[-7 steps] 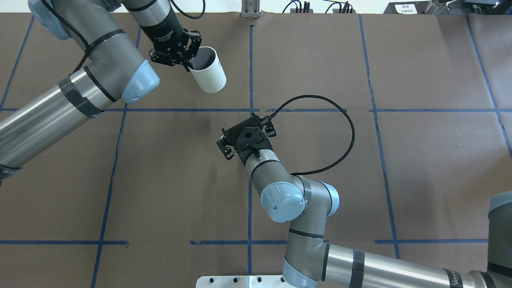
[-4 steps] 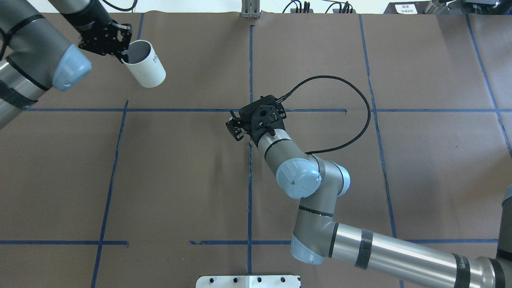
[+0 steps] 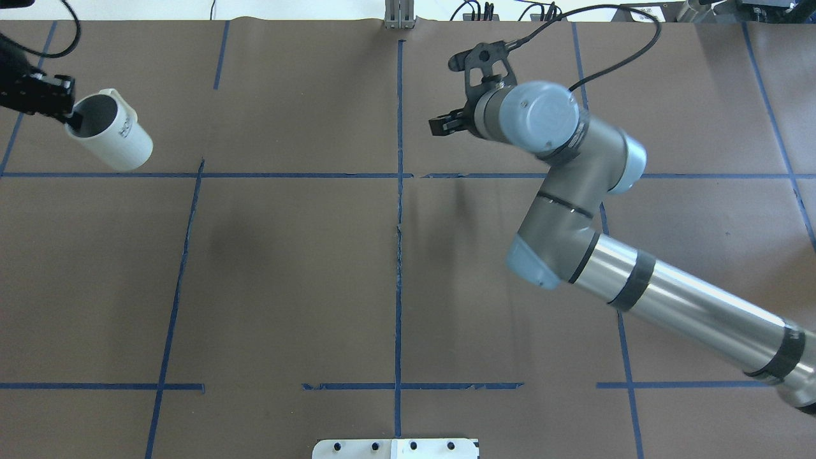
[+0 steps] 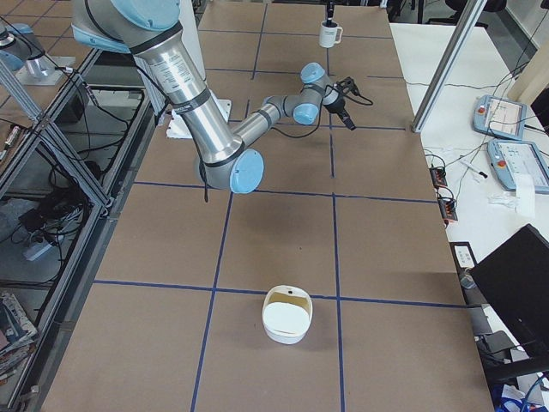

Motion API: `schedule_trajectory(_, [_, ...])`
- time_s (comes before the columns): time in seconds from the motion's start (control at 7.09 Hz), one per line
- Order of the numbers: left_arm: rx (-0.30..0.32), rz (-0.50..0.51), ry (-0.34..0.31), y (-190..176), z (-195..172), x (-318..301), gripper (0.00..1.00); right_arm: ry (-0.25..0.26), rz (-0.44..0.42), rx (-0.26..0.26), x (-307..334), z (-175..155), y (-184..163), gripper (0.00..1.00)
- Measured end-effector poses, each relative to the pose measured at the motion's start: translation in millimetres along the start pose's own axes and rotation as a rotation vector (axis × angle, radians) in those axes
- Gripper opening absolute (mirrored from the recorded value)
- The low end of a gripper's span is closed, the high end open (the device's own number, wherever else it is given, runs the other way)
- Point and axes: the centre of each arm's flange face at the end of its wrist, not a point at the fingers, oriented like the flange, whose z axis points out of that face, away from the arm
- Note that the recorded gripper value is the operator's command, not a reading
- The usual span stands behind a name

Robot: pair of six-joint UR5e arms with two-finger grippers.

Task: Left arm hands cup to right arm to dump lemon

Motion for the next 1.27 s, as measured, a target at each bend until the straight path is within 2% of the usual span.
schedule_trajectory(0.14, [0.011,0.010,-0.048,33,1,-28,0.00,-0.023,0.018,-0.101,65,-18,-18,0.99])
schedule_trajectory(0.28, [0.021,0.010,-0.091,54,5,-49,0.00,-0.054,0.008,-0.159,128,-40,-25,0.99])
schedule_trajectory(0.42, [0.028,0.008,-0.107,68,16,-69,0.00,-0.079,-0.001,-0.194,188,-63,-25,0.99])
schedule_trajectory(0.71, [0.016,-0.012,-0.097,84,56,-79,0.00,-0.123,-0.021,-0.227,285,-104,-16,0.99])
schedule_trajectory(0.99, [-0.022,-0.020,-0.091,88,94,-80,0.01,-0.137,-0.031,-0.244,329,-121,1,0.99])
schedule_trajectory(1.27, [-0.039,-0.013,-0.090,91,105,-81,0.16,-0.135,-0.030,-0.251,339,-123,12,1.00])
